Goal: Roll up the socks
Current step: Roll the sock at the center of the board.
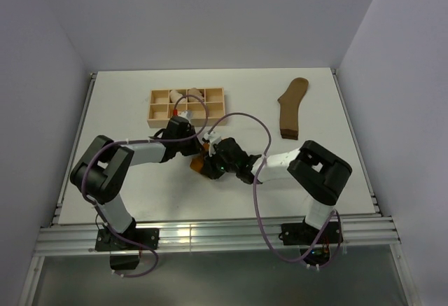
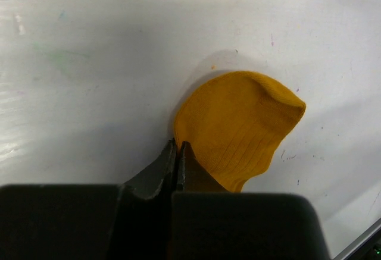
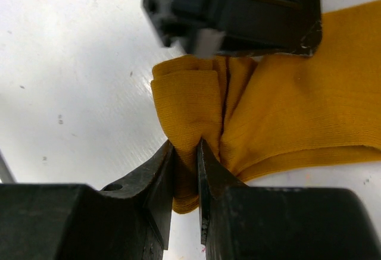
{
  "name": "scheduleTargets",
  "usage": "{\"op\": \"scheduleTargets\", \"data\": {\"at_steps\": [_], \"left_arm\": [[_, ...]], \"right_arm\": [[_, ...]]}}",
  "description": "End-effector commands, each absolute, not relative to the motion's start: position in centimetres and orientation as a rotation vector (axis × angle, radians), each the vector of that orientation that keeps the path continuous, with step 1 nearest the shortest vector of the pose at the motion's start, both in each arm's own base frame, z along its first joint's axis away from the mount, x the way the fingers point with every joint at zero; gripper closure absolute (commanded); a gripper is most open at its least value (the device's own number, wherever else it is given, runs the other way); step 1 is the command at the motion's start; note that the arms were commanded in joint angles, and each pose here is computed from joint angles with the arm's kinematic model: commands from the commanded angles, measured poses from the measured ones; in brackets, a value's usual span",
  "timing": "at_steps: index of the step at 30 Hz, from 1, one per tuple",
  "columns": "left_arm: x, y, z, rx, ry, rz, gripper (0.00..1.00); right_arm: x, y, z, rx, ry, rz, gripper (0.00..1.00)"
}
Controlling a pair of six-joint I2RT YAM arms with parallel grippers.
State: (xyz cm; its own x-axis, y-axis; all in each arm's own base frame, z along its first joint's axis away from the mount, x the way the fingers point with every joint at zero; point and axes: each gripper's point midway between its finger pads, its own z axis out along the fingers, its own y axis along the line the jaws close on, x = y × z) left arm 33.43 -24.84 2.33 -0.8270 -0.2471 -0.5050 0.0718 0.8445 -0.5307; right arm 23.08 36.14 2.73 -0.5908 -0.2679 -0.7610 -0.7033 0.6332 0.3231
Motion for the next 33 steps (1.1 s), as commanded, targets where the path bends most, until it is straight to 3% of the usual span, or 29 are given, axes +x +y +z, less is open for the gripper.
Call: {"op": "scheduleTargets", "data": {"at_steps": [1,23,27,33], "left_arm": [[35.3,-23.3,4.5,-0.217,2.337,-0.687,0.97],[35.2,-21.1,7.5,-0.316,2.215,-0.639,0.86],[35.3,-20.9,7.6,-0.323,2.218,-0.63,0.8],[34.9,-20.4,8.1,-0.38,2.21,-0.627,0.59]], "right_arm": [[20.3,33.9,-1.6,-0.772,2.413,0.86,1.0],[21.3,31.9,-5.0,-0.442,2.713,1.231,0.99],[21.2,32.2,-5.3,-0.4,2.729,1.298,0.98],[21.5,32.0,-5.7,-0.371,2.753,1.303,0.98]]}}
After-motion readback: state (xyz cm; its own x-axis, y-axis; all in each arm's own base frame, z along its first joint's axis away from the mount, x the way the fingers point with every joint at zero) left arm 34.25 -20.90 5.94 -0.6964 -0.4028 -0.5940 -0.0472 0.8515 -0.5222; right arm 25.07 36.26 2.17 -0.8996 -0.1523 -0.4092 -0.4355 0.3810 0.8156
